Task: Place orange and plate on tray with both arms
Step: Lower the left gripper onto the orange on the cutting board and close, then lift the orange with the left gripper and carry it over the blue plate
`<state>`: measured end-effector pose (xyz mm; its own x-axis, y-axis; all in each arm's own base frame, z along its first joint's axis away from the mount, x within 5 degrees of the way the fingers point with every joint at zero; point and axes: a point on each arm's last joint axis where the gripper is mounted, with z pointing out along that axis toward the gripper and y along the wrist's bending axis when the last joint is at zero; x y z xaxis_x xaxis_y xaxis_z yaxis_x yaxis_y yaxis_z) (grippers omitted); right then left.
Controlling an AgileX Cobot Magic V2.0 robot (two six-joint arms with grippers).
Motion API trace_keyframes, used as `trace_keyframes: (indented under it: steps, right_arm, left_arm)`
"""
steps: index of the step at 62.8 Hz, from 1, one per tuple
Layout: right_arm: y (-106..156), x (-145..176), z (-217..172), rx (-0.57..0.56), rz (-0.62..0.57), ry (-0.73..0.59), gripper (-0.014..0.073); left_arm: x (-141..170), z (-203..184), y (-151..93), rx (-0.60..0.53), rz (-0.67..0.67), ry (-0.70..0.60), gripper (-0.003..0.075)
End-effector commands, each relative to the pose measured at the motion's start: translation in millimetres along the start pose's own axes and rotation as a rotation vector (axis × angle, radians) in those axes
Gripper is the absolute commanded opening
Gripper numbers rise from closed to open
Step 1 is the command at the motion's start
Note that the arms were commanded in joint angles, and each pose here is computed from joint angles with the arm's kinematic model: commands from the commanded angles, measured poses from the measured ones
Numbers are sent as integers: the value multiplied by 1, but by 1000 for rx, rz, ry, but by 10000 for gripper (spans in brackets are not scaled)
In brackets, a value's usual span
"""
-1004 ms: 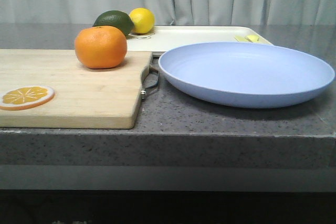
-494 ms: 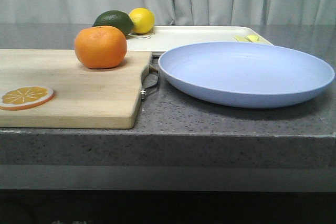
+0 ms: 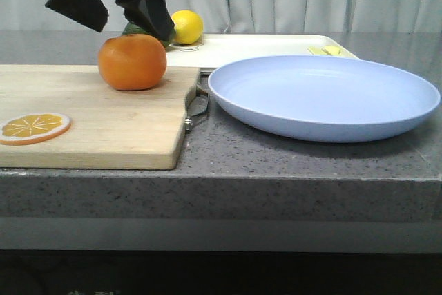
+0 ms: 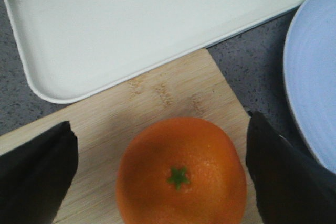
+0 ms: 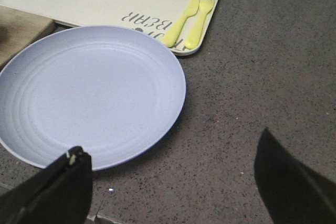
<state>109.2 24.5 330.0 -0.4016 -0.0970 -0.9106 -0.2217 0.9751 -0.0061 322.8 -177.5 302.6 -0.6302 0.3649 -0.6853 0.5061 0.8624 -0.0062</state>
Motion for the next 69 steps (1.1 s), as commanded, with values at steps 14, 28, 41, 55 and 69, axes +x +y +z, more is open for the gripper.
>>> trace_keyframes:
  steps: [14, 28, 41, 55, 69]
  right_arm:
    - [0, -14, -3, -2, -11, -88, 632]
    - [0, -15, -3, -2, -11, -89, 632]
    - [0, -15, -3, -2, -11, -89, 632]
    - [0, -15, -3, -2, -11, -89, 632]
    - [0, -15, -3, -2, -11, -90, 632]
  left_arm:
    - [-11, 17, -4, 22, -19, -6, 631]
    - [-7, 23, -4, 24, -19, 37, 630]
    - [-7, 23, -4, 25, -20, 38, 472]
    - [-9, 17, -4, 25, -20, 26, 338]
    - [-24, 0, -9, 35, -8, -1, 338]
